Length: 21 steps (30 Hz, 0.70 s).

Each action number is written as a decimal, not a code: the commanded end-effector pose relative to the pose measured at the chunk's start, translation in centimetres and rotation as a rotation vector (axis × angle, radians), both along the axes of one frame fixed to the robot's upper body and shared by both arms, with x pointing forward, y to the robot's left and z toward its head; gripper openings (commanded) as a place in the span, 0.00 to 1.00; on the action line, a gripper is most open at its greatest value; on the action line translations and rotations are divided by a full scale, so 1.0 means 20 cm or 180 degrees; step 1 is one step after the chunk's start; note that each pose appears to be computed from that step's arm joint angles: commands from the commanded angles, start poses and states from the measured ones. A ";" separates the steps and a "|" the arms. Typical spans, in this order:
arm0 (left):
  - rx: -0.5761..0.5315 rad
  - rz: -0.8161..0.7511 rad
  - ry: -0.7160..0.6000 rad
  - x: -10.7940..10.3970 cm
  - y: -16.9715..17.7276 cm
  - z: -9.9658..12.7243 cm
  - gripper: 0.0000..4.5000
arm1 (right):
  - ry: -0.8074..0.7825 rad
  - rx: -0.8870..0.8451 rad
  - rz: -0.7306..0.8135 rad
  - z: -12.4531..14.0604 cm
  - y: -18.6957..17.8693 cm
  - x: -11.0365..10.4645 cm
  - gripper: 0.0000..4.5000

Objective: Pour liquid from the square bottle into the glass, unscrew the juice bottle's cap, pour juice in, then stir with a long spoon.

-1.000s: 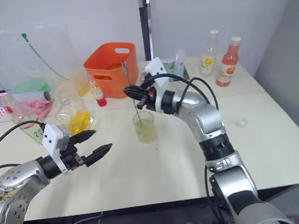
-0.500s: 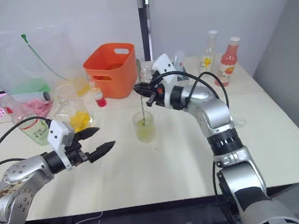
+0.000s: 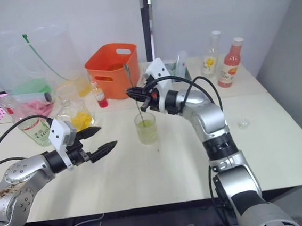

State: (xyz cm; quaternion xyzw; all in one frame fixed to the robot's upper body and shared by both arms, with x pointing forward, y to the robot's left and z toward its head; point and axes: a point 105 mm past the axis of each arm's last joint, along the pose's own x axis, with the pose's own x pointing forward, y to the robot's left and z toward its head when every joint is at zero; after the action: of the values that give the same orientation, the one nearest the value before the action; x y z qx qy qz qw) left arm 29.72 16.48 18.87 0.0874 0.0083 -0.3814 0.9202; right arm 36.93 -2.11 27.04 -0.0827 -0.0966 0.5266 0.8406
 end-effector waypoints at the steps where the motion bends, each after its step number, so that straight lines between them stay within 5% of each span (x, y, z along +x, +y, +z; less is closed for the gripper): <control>1: 0.0021 -0.0049 -0.0179 0.00 -0.01 0.06 1.00 | 0.0103 -0.0113 0.0045 -0.03 -0.02 -0.02 0.00; 10: 0.0046 -0.0066 -0.0191 0.03 -0.02 0.05 1.00 | 0.0065 -0.0378 -0.0050 -0.04 -0.08 -0.03 0.00; 15: 0.0062 -0.0071 -0.0190 0.03 -0.02 0.05 1.00 | -0.0228 -0.0066 -0.0352 0.08 -0.10 0.05 0.00; 21: 0.0082 -0.0023 -0.0209 0.03 -0.01 0.04 1.00 | -0.0197 0.0011 -0.0261 0.07 -0.01 0.05 0.00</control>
State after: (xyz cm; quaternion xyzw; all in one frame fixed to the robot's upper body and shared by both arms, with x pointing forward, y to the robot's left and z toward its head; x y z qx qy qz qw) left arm 30.42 16.43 18.60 0.0995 0.0105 -0.3824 0.9185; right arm 38.21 -2.74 27.69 -0.0985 -0.1036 0.4873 0.8614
